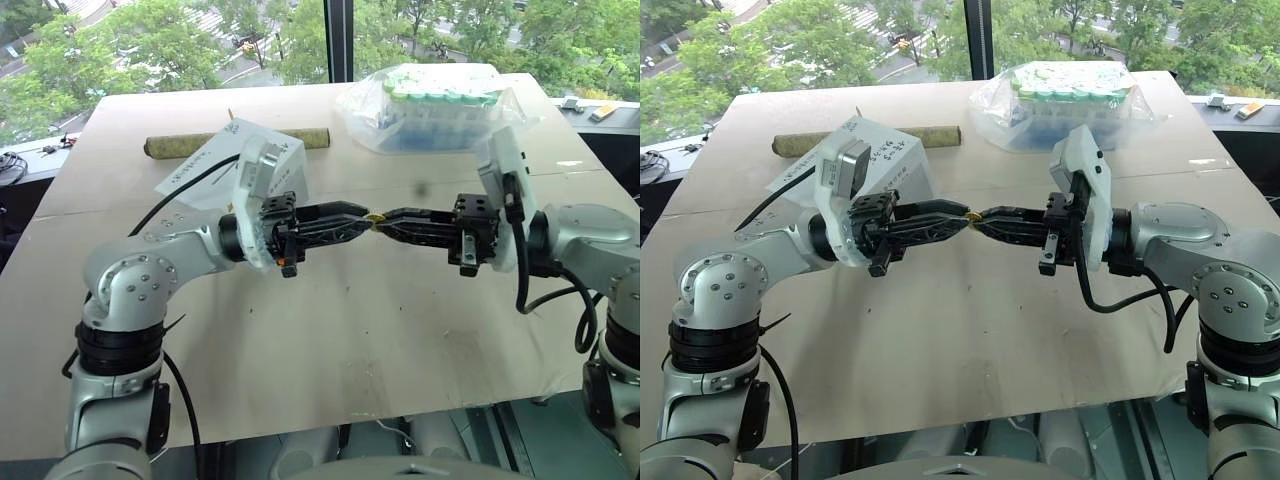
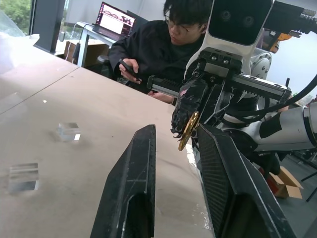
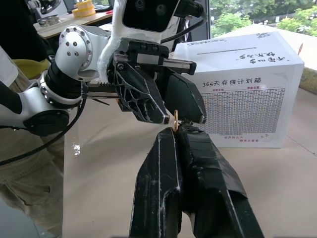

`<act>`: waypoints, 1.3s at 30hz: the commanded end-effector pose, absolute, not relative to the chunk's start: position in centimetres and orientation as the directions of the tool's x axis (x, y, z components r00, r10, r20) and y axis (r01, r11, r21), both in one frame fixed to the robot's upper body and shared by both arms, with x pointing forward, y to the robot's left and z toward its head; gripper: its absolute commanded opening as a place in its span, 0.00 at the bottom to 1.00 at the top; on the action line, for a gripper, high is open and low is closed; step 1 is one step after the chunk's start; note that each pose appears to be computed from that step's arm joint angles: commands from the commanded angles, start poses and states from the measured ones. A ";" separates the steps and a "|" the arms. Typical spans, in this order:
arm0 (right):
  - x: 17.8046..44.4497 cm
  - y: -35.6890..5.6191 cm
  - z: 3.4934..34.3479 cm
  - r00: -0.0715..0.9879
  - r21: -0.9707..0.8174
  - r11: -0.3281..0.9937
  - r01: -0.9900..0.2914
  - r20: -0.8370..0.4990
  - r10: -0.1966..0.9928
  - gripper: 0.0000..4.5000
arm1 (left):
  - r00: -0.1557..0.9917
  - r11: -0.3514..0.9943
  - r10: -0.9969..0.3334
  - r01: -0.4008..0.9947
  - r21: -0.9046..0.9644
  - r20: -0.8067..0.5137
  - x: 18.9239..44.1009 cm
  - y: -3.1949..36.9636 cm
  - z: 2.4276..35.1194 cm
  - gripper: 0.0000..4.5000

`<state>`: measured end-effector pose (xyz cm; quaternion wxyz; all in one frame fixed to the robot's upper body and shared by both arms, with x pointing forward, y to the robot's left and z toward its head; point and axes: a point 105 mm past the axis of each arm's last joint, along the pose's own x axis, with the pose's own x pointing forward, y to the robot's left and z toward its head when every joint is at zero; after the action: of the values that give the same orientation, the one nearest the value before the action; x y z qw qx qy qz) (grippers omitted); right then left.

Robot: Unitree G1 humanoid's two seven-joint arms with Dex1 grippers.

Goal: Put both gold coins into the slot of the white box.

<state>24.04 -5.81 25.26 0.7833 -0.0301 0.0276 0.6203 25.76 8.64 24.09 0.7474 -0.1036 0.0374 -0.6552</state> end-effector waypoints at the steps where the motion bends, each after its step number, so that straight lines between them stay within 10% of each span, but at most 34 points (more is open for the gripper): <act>1: 23.4 -5.5 26.4 0.207 -0.070 0.203 -0.977 -0.052 0.977 0.00 | 0.108 0.091 -0.990 0.980 -0.176 0.090 25.3 8.4 24.7 0.29; 7: 23.3 -5.3 26.6 0.198 -0.070 0.194 -0.978 -0.044 0.979 0.00 | 0.082 0.065 -0.993 0.980 -0.186 0.086 24.9 8.2 24.5 0.01; 23: 22.8 -5.2 26.6 0.177 -0.065 0.175 -0.982 -0.038 0.983 0.00 | 0.049 0.029 -0.994 0.980 -0.196 0.096 24.8 8.1 24.5 0.01; 33: 23.6 -6.3 27.2 0.243 -0.046 0.243 -0.969 0.004 0.970 0.98 | 0.094 0.060 -0.986 0.972 -0.228 0.139 25.7 8.7 25.2 0.00; 39: 24.0 -7.7 26.8 0.314 -0.128 0.307 -0.943 -0.036 0.949 0.98 | 0.200 0.158 -0.961 0.964 -0.213 0.192 26.9 10.5 27.6 0.00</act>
<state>24.34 -7.27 25.46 0.8049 -0.0422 0.0182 0.5917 27.05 9.78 25.85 0.7552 -0.1478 0.0233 -0.6382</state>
